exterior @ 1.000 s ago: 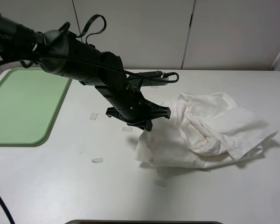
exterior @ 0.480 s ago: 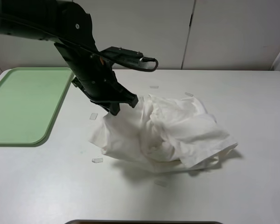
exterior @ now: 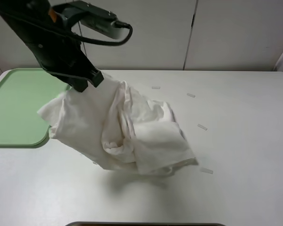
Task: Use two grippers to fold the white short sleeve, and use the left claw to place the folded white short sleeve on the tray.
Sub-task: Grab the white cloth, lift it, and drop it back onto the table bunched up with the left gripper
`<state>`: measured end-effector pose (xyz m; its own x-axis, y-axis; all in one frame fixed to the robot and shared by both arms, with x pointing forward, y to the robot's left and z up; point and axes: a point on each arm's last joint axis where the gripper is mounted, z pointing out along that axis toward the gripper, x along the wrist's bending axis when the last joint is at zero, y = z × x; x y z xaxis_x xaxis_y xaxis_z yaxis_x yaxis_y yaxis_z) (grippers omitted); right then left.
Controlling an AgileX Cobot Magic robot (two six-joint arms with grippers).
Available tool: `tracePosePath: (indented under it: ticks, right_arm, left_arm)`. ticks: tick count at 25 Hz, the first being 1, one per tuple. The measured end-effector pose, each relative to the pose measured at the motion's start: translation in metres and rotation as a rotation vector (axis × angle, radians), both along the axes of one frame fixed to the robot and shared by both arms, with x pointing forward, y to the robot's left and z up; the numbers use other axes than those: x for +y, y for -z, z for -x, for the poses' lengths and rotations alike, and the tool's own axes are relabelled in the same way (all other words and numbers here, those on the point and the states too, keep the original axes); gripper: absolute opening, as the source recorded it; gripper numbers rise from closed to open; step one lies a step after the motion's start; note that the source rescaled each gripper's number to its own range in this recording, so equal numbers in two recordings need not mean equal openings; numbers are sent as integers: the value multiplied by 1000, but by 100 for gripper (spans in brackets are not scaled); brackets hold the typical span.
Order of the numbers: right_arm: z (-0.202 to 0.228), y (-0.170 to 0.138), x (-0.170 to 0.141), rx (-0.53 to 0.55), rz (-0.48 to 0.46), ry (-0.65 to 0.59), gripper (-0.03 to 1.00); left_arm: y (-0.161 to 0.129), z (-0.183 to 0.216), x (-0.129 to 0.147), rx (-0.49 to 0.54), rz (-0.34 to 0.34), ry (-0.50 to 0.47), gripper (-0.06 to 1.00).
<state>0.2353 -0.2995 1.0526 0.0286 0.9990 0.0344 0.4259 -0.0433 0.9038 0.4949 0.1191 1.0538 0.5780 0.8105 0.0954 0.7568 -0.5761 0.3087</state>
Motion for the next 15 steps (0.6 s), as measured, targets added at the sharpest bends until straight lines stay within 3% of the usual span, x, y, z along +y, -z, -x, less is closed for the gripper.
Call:
tracePosePath:
  ticks: [7, 10, 15]
  right_arm:
    - [0, 0, 0, 0, 0, 0, 100]
    - [0, 0, 0, 0, 0, 0, 100]
    - [0, 0, 0, 0, 0, 0, 100]
  left_arm:
    - [-44, 26, 20, -71, 51, -8, 0]
    - [-45, 27, 21, -76, 54, -8, 0]
    - [-25, 16, 9, -16, 57, -12, 0]
